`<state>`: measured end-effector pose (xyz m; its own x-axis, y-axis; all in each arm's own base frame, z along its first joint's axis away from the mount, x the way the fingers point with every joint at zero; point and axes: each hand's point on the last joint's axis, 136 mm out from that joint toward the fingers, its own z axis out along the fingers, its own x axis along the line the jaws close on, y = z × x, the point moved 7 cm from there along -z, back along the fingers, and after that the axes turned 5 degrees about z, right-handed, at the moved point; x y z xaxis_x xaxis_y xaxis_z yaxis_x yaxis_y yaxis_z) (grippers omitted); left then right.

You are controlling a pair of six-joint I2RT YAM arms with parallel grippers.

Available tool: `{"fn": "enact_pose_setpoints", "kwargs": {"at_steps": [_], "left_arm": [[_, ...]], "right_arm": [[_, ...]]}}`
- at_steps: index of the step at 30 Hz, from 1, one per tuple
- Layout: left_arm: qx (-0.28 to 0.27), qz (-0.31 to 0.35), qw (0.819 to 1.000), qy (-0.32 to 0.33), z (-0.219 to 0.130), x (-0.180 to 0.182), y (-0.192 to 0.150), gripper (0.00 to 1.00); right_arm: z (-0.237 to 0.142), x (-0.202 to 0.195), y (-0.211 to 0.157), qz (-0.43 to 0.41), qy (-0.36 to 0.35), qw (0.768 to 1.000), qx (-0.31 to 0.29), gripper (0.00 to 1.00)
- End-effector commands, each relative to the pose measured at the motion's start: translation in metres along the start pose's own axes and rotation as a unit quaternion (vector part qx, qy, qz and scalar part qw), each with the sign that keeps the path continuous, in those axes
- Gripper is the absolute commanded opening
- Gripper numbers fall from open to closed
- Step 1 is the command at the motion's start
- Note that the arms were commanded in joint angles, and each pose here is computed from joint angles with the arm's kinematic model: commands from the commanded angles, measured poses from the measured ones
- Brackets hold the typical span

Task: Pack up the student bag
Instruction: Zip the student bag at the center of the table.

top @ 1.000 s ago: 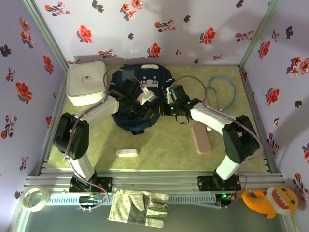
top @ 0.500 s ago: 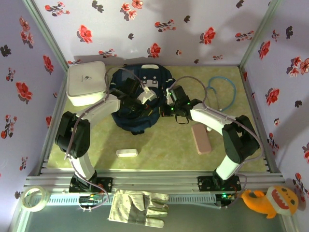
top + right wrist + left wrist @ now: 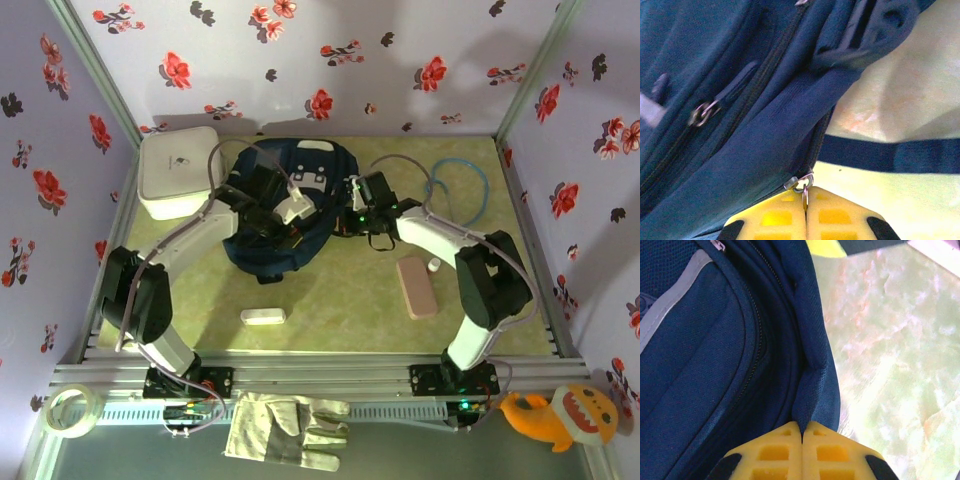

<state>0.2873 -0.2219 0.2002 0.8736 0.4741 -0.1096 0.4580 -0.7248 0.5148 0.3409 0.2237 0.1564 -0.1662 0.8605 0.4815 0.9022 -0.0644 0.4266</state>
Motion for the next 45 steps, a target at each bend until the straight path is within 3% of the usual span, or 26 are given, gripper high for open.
{"fn": "enact_pose_setpoints", "kwargs": {"at_steps": [1,7,20,21,22,25,29,34,38,45], "left_arm": [[0.054,-0.010,0.998,0.005,-0.017,-0.008,-0.026,0.00],[0.043,-0.006,0.999,0.006,-0.024,-0.010,-0.023,0.00],[0.016,-0.008,0.999,-0.035,-0.025,-0.016,-0.011,0.00],[0.011,-0.010,0.999,-0.032,-0.025,-0.015,-0.008,0.05],[0.004,-0.015,1.000,-0.025,-0.026,-0.013,-0.004,0.18],[-0.017,-0.017,1.000,-0.013,-0.030,-0.008,0.008,0.45],[-0.036,-0.012,0.999,0.016,-0.036,0.000,0.021,0.61],[-0.027,0.005,0.999,0.047,-0.024,0.010,0.027,0.71],[0.018,0.036,0.997,0.068,0.000,0.014,0.029,0.72],[0.092,0.105,0.984,0.113,0.039,0.015,0.029,0.70]], "right_arm": [[-0.005,-0.022,0.032,0.035,-0.073,0.995,-0.059,0.00],[0.003,-0.040,0.049,0.086,-0.131,0.985,-0.072,0.00],[-0.005,-0.039,0.063,0.096,-0.154,0.979,-0.095,0.00],[-0.006,-0.038,0.062,0.091,-0.149,0.980,-0.093,0.04],[-0.009,-0.035,0.061,0.082,-0.140,0.983,-0.090,0.11],[-0.020,-0.029,0.052,0.059,-0.111,0.989,-0.078,0.38],[-0.044,-0.030,0.035,0.045,-0.103,0.990,-0.090,0.52],[-0.068,-0.040,0.018,0.056,-0.120,0.985,-0.113,0.69],[-0.075,-0.043,0.010,0.067,-0.120,0.982,-0.127,0.79],[-0.085,-0.046,0.007,0.084,-0.123,0.977,-0.155,0.87]]}}
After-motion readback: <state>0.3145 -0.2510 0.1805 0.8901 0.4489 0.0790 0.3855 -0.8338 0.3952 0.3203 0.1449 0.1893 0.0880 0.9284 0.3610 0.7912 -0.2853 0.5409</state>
